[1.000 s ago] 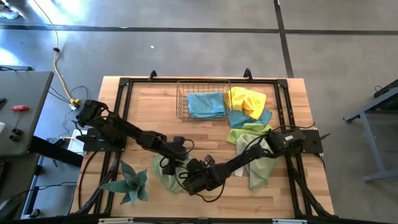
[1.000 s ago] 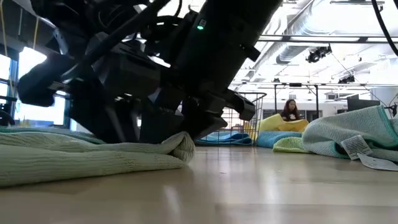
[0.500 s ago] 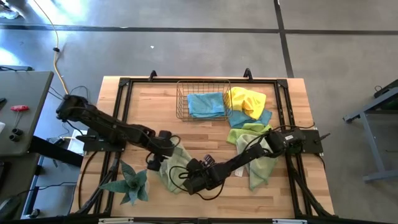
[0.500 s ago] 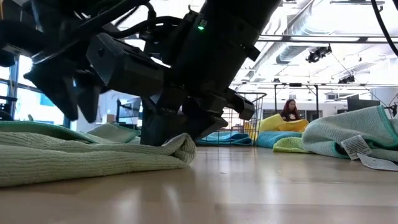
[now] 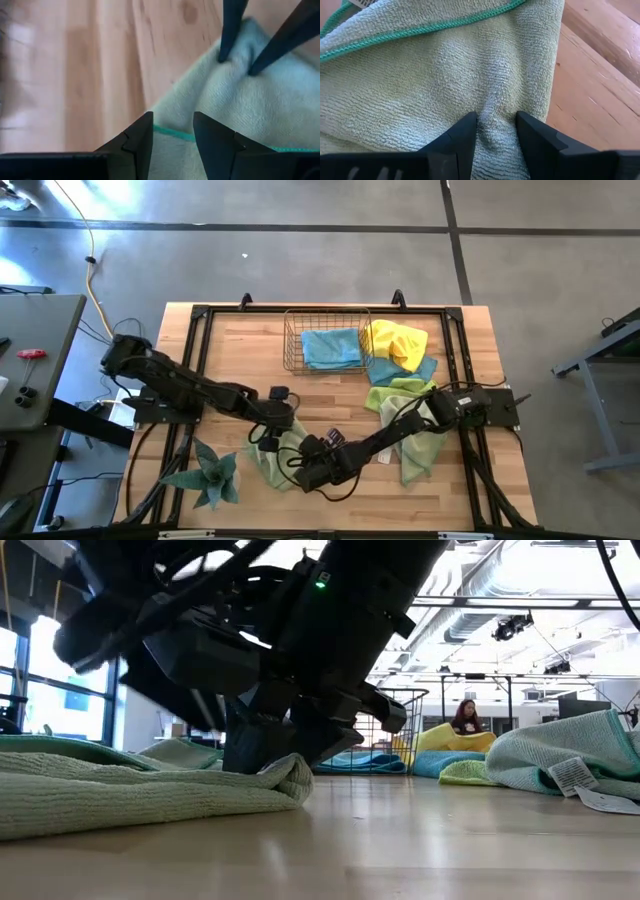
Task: Fold microfiber towels
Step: Fold the left light green towel
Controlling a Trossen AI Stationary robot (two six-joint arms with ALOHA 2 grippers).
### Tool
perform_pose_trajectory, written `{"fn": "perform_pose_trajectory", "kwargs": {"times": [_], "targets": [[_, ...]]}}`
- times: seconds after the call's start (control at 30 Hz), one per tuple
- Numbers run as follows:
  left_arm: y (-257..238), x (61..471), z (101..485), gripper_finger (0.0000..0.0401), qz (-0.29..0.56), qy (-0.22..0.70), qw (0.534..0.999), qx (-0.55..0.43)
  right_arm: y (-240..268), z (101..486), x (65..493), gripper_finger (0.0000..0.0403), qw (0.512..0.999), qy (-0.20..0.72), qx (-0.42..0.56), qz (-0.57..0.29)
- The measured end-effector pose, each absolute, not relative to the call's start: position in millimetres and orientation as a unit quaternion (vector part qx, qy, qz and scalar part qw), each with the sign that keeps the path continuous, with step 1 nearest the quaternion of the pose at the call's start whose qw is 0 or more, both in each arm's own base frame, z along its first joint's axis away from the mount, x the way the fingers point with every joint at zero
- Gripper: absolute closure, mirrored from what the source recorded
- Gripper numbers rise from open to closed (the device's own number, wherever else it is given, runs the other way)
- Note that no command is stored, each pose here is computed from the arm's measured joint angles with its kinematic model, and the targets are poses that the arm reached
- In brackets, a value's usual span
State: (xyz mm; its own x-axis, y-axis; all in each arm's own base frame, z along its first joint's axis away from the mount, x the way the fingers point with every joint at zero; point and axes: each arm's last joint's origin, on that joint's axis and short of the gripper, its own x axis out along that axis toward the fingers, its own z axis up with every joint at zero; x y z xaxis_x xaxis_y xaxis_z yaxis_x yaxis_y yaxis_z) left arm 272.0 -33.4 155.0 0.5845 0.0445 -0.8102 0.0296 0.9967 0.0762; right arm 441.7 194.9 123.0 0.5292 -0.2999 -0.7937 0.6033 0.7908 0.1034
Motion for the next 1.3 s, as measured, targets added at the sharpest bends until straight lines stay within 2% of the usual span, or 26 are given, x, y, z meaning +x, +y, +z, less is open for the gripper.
{"fn": "perform_pose_trajectory", "kwargs": {"times": [0.27,0.43,0.57,0.7,0.93,1.07,1.3], "targets": [[-38.7,260.3,132.3,0.0271,-0.015,0.553,0.833,0.02,194.4,122.5,440.6,0.027,0.852,0.412,0.183,-0.266],[-46.7,237.5,139.9,0.027,-0.025,0.613,0.789,0.038,194.3,122.4,440.4,0.027,0.851,0.414,0.182,-0.266],[-56.8,219.9,152.8,0.027,-0.043,0.634,0.771,0.029,194.2,122.3,440.1,0.027,0.851,0.415,0.181,-0.267],[-67.8,209.0,165.9,0.027,-0.061,0.627,0.777,0.009,193.8,122.1,439.8,0.027,0.851,0.417,0.177,-0.267],[-73.7,210.8,195.9,0.027,-0.037,0.564,0.825,-0.01,189.1,124.3,437.9,0.027,0.84,0.44,0.178,-0.264],[-72.7,217.3,210.4,0.027,-0.012,0.528,0.849,0.006,178.5,139.7,431.8,0.027,0.819,0.476,0.185,-0.262],[-68.8,233.1,208.5,0.027,0.006,0.482,0.876,0.022,163.4,174.9,425.7,0.027,0.818,0.47,0.191,-0.271]]}}
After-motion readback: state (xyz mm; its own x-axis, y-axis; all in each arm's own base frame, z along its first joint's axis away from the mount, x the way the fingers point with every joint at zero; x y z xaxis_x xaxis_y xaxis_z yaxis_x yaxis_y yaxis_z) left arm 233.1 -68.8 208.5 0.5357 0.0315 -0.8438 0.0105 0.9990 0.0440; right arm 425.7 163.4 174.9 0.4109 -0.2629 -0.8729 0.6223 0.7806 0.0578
